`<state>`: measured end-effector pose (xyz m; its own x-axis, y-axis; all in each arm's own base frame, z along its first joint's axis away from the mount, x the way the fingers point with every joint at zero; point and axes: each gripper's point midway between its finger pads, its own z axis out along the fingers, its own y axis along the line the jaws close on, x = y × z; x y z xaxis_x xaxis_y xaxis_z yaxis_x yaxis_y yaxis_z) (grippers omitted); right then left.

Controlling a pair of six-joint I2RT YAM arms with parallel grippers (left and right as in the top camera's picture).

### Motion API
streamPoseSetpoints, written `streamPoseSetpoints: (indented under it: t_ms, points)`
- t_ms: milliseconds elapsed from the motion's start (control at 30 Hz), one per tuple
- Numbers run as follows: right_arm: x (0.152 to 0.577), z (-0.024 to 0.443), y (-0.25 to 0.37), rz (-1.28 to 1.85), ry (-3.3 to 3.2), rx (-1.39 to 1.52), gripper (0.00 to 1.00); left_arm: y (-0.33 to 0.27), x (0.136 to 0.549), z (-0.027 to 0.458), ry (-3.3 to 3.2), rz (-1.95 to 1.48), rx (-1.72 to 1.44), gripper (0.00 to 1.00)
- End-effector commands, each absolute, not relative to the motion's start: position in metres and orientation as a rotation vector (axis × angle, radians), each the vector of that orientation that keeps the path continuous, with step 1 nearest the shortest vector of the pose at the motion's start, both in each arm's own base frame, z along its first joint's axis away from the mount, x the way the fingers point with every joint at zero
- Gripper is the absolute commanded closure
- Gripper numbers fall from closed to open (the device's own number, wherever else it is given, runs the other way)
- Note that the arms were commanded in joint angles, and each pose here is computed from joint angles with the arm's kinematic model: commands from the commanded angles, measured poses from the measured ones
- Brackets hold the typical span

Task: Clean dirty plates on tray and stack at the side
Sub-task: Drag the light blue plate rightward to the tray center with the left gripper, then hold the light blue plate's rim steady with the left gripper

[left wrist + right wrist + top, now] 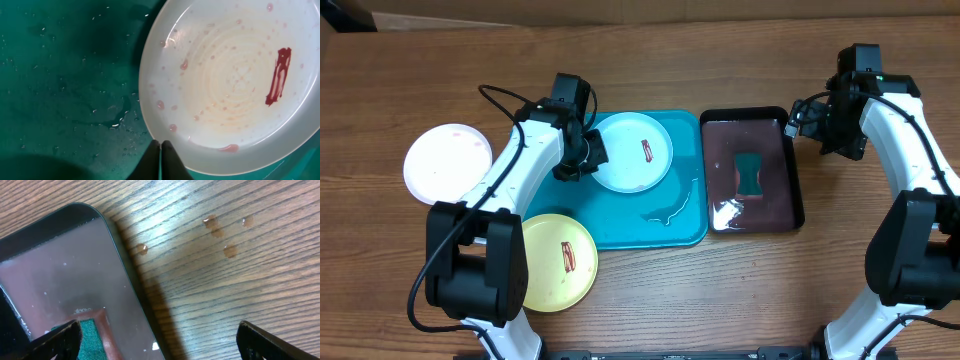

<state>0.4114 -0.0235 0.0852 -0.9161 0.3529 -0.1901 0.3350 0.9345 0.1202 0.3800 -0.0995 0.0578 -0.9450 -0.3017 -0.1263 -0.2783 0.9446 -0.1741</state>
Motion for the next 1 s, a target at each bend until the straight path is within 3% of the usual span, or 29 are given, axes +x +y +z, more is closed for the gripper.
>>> streamPoseSetpoints:
  t_ms: [0, 33, 67, 133, 300, 467, 700, 967]
  points:
    - [0.415, 0.091, -0.023, 0.130, 2.863, 0.516, 0.00, -0.100, 0.383, 0.055, 2.944, -0.189, -0.416, 0.67]
    - [0.415, 0.091, -0.023, 0.130, 2.863, 0.516, 0.00, -0.099, 0.384, 0.054, 2.937, -0.178, -0.420, 0.54]
    - [0.415, 0.091, -0.023, 0.130, 2.863, 0.516, 0.00, -0.098, 0.386, 0.051, 2.923, -0.172, -0.427, 0.48]
    - [0.415, 0.091, -0.023, 0.130, 2.863, 0.516, 0.00, -0.098, 0.388, 0.045, 2.913, -0.177, -0.424, 0.48]
    - [0.415, 0.091, -0.023, 0.130, 2.863, 0.516, 0.00, -0.083, 0.389, 0.034, 2.912, -0.057, -0.417, 0.56]
    - [0.415, 0.091, -0.023, 0.130, 2.863, 0.516, 0.00, -0.084, 0.398, 0.022, 2.901, -0.047, -0.387, 0.57]
    - [0.415, 0.091, -0.023, 0.130, 2.863, 0.516, 0.00, -0.090, 0.411, 0.006, 2.888, -0.079, -0.313, 0.76]
    - [0.415, 0.091, -0.023, 0.130, 2.863, 0.516, 0.00, -0.091, 0.417, 0.005, 2.875, -0.082, -0.240, 0.81]
